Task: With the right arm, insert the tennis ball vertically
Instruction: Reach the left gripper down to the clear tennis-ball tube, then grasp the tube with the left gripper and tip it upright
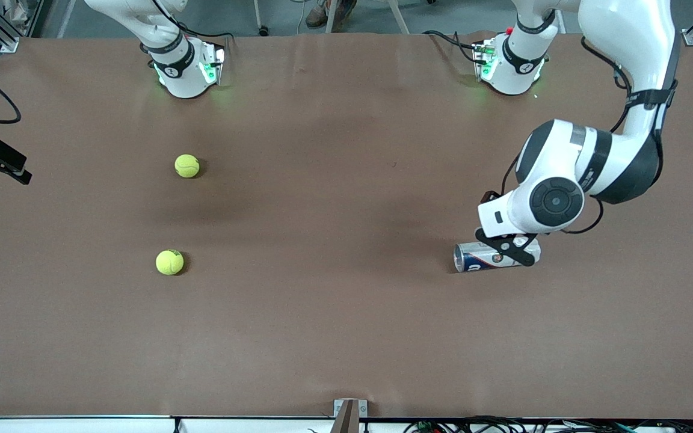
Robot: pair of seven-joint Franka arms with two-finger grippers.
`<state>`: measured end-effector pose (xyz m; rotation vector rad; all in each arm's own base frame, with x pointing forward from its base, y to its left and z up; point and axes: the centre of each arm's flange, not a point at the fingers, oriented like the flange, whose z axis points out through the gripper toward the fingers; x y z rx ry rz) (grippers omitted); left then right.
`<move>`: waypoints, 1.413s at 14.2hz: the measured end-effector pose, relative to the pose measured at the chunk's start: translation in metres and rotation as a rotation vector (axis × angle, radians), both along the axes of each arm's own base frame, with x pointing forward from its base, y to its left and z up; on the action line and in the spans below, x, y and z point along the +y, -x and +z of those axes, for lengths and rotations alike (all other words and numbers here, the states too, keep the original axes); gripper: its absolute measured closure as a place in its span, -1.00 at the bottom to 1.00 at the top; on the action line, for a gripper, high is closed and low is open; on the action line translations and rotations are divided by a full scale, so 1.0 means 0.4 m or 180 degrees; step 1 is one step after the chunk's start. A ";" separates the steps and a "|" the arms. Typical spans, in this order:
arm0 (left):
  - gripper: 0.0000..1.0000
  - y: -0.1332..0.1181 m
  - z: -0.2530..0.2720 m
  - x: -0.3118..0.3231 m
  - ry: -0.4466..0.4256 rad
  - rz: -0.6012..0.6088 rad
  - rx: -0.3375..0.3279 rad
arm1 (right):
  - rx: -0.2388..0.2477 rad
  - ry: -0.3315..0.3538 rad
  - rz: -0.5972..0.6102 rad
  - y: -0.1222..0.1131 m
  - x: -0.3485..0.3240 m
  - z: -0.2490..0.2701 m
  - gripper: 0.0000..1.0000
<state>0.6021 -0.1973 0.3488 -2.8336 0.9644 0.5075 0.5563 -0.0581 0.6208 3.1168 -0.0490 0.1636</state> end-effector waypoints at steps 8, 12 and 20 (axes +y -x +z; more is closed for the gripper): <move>-1.00 -0.046 -0.118 0.053 -0.0031 -0.1277 0.0209 | 0.0005 0.0000 0.0001 -0.001 0.001 -0.002 -1.00; -1.00 -0.071 -0.168 0.060 -0.0226 -0.1763 0.0248 | 0.0008 0.0000 0.0001 -0.001 0.000 -0.003 -1.00; -1.00 -0.098 -0.291 0.037 -0.0498 -0.2210 0.0428 | 0.0014 -0.0001 0.0001 -0.003 0.000 -0.006 -1.00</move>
